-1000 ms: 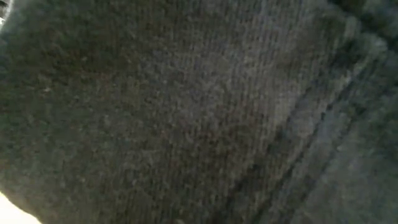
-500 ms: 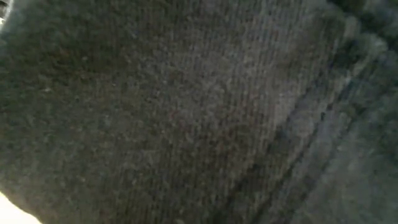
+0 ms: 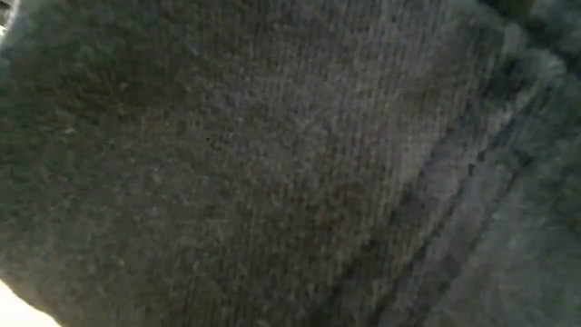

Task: Pick & Place hat
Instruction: Put the middle blue cap into the top transparent bin

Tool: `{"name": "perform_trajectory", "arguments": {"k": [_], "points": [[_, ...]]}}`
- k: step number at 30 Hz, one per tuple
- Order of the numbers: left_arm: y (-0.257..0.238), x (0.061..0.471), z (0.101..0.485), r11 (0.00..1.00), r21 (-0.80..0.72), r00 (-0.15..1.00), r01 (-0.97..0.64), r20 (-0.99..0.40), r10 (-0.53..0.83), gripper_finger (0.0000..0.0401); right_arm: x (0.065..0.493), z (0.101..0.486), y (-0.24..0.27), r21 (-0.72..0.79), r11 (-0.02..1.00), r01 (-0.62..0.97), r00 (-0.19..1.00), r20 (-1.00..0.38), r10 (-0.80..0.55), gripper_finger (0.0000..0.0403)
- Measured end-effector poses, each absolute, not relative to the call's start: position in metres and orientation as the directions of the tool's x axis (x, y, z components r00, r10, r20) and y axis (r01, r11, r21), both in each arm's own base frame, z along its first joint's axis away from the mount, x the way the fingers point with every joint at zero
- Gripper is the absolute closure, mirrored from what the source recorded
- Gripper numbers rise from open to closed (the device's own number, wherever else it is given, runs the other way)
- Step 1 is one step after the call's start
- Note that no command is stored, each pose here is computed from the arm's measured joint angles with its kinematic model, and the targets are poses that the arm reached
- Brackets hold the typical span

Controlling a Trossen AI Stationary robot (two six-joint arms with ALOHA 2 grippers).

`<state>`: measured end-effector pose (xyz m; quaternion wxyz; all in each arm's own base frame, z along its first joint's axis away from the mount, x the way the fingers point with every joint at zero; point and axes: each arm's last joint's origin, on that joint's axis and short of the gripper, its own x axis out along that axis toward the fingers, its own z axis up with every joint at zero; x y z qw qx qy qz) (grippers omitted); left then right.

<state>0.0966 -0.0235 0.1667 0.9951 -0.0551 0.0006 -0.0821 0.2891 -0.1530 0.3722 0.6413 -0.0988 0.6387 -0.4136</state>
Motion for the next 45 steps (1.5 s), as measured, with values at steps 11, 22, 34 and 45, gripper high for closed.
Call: {"name": "perform_trajectory", "arguments": {"k": [11, 22, 34, 45], "points": [[-0.024, 0.097, 0.167, 0.980, -0.110, 0.987, 0.163, 0.008, -0.163, 0.0401, 0.295, 0.341, -0.190, -0.513, 0.728, 0.455, -0.201, -0.856, -0.477, 0.0390], [-0.024, 0.097, 0.167, 0.980, -0.110, 0.987, 0.163, 0.008, -0.163, 0.0401, 0.305, 0.312, -0.206, -0.430, 0.794, 0.429, -0.232, -0.903, -0.362, 0.0390], [-0.024, 0.097, 0.167, 0.980, -0.110, 0.987, 0.163, 0.008, -0.163, 0.0401, 0.322, 0.274, -0.217, -0.394, 0.835, 0.385, -0.301, -0.909, -0.290, 0.0390], [-0.024, 0.097, 0.167, 0.980, -0.110, 0.987, 0.163, 0.008, -0.164, 0.0401, 0.320, 0.271, -0.220, -0.427, 0.814, 0.394, -0.326, -0.893, -0.311, 0.0362]]}}
